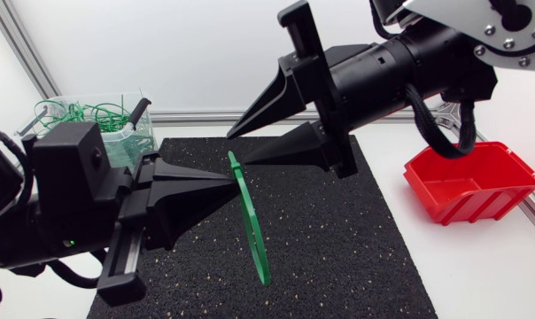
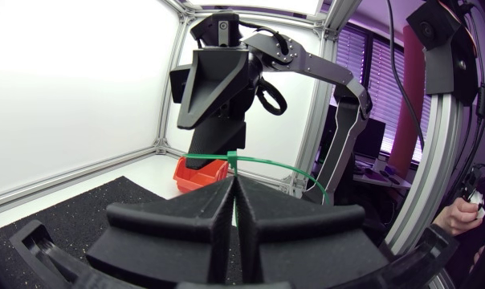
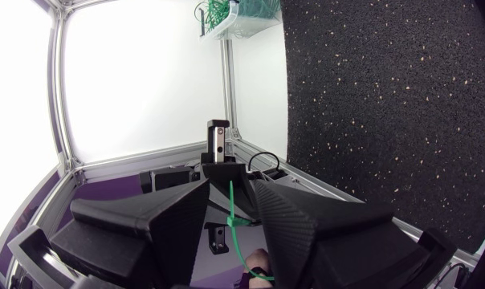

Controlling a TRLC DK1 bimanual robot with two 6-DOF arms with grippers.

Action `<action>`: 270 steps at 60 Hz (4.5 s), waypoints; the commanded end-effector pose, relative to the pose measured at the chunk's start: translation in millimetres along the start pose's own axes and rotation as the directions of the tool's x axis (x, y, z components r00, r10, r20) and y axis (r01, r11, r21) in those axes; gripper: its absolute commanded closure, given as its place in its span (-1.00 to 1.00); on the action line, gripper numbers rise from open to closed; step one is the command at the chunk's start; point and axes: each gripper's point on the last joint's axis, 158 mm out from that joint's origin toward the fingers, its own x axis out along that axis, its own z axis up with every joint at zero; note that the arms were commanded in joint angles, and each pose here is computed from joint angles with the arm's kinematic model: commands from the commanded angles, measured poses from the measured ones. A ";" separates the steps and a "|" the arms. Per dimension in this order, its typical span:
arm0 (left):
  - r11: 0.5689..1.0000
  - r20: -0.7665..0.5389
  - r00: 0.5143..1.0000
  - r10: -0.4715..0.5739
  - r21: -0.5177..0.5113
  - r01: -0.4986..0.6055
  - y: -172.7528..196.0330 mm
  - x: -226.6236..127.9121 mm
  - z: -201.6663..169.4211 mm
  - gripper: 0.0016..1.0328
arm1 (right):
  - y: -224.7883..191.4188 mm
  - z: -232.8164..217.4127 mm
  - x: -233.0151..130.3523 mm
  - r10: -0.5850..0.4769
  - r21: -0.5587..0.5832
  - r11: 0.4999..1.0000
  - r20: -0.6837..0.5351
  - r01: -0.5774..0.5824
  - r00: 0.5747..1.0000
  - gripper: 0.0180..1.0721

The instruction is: Take a green cable tie from the red box, thread the tail through the head to close it, then place it in the transparent bin on the left.

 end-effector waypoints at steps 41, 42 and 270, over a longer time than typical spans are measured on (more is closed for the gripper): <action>1.000 -0.001 1.000 -0.011 0.029 0.011 -0.9 0.2 2.9 0.93 | 0.1 -14.3 13.8 -0.019 -0.028 0.999 -0.042 0.018 0.999 0.65; 0.999 0.000 1.000 -0.011 0.030 0.011 -1.2 0.0 3.3 0.93 | 0.3 -14.8 13.4 -0.019 -0.028 0.999 -0.042 0.018 0.999 0.65; 0.105 -0.058 0.092 0.994 0.294 -0.950 404.7 -292.0 64.7 -0.94 | -109.7 72.1 -295.7 -0.176 0.090 0.254 0.983 0.963 -0.045 -0.93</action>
